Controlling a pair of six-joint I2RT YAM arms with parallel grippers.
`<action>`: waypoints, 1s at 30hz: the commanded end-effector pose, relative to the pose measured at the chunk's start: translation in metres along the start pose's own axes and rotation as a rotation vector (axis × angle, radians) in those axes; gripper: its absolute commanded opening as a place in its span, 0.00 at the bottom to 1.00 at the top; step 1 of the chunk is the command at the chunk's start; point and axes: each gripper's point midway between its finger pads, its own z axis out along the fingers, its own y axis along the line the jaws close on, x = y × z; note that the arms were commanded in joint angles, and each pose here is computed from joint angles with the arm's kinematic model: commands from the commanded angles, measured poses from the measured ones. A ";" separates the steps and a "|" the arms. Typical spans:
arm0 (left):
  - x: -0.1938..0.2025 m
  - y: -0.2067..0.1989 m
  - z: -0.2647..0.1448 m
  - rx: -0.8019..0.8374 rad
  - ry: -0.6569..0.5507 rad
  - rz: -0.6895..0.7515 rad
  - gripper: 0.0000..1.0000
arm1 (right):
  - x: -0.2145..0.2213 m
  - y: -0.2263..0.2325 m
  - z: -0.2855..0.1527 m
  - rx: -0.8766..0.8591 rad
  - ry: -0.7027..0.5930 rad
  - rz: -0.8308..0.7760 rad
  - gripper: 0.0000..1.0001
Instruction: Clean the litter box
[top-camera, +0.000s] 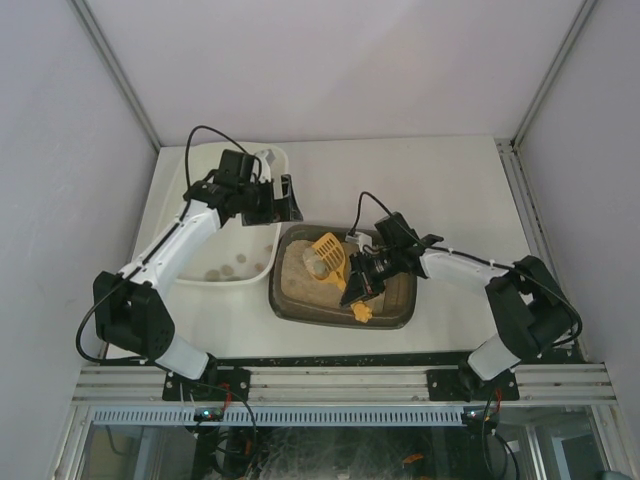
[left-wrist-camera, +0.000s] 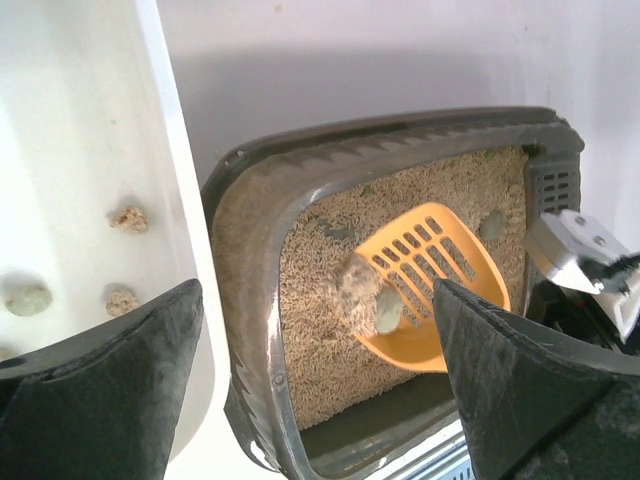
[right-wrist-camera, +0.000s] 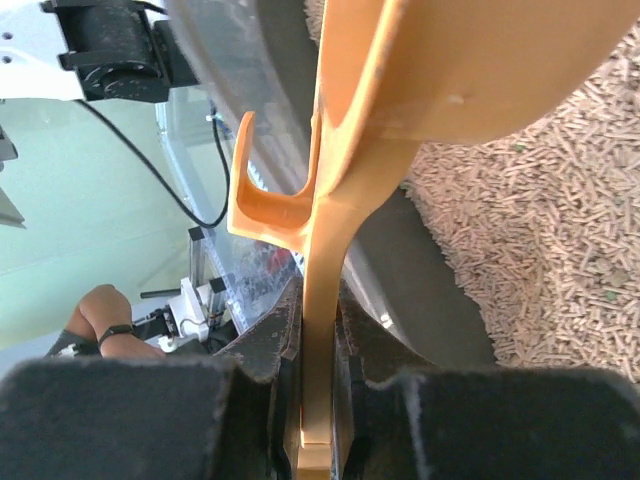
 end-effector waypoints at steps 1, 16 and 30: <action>-0.040 -0.013 -0.031 -0.018 -0.129 0.042 1.00 | -0.007 0.033 -0.013 -0.072 -0.053 -0.097 0.00; -0.052 0.038 -0.080 -0.323 -0.314 0.086 1.00 | 0.007 0.062 -0.024 -0.334 -0.232 -0.124 0.00; -0.041 0.061 -0.101 -0.364 -0.413 0.041 1.00 | 0.004 0.095 -0.020 -0.521 -0.340 -0.201 0.00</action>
